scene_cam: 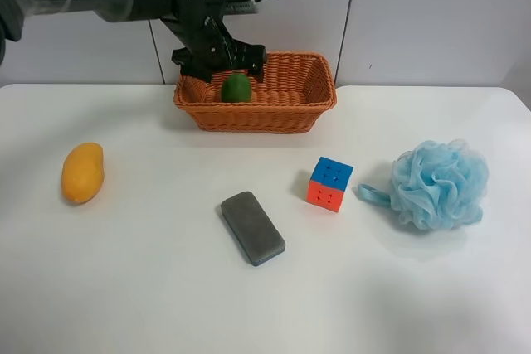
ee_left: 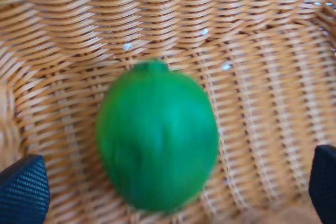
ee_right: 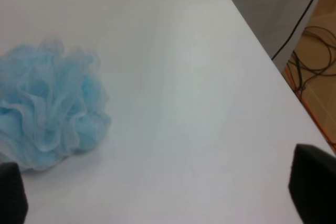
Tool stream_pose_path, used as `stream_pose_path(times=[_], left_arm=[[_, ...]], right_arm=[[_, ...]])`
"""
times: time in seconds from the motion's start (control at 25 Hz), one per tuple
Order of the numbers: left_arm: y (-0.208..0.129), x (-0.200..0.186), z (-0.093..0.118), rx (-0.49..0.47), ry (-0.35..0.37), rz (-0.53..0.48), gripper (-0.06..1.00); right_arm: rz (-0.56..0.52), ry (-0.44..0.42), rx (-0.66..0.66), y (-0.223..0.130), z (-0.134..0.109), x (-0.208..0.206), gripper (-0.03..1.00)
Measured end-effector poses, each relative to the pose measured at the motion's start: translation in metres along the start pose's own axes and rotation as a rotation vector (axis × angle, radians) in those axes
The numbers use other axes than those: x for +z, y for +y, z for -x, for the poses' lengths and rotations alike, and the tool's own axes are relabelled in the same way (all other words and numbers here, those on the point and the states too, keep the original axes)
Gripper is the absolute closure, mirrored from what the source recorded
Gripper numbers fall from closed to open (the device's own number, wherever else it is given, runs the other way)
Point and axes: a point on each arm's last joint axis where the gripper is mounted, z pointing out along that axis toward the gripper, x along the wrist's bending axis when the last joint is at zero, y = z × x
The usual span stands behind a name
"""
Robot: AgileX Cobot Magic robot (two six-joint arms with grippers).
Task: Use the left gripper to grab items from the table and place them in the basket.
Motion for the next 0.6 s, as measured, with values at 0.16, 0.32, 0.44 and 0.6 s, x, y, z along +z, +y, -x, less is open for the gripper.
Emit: stream_pose_path(times=[0.16, 0.32, 0.44, 0.6], left_arm=[[0.007, -0.038, 0.002, 0.003, 0.012, -0.07, -0.05], [0.013, -0.083, 0.001, 0.008, 0.028, -0.14, -0.05], [0.016, -0.119, 0.0, 0.042, 0.039, -0.175, -0.05], [0.018, -0.163, -0.002, 0.107, 0.056, -0.208, -0.05]], right_arm=[[0.0, 0.0, 0.0, 0.0, 0.0, 0.0, -0.02], [0.0, 0.0, 0.0, 0.0, 0.0, 0.0, -0.02], [0.0, 0.0, 0.0, 0.0, 0.0, 0.0, -0.02], [0.0, 0.0, 0.0, 0.0, 0.0, 0.0, -0.02]])
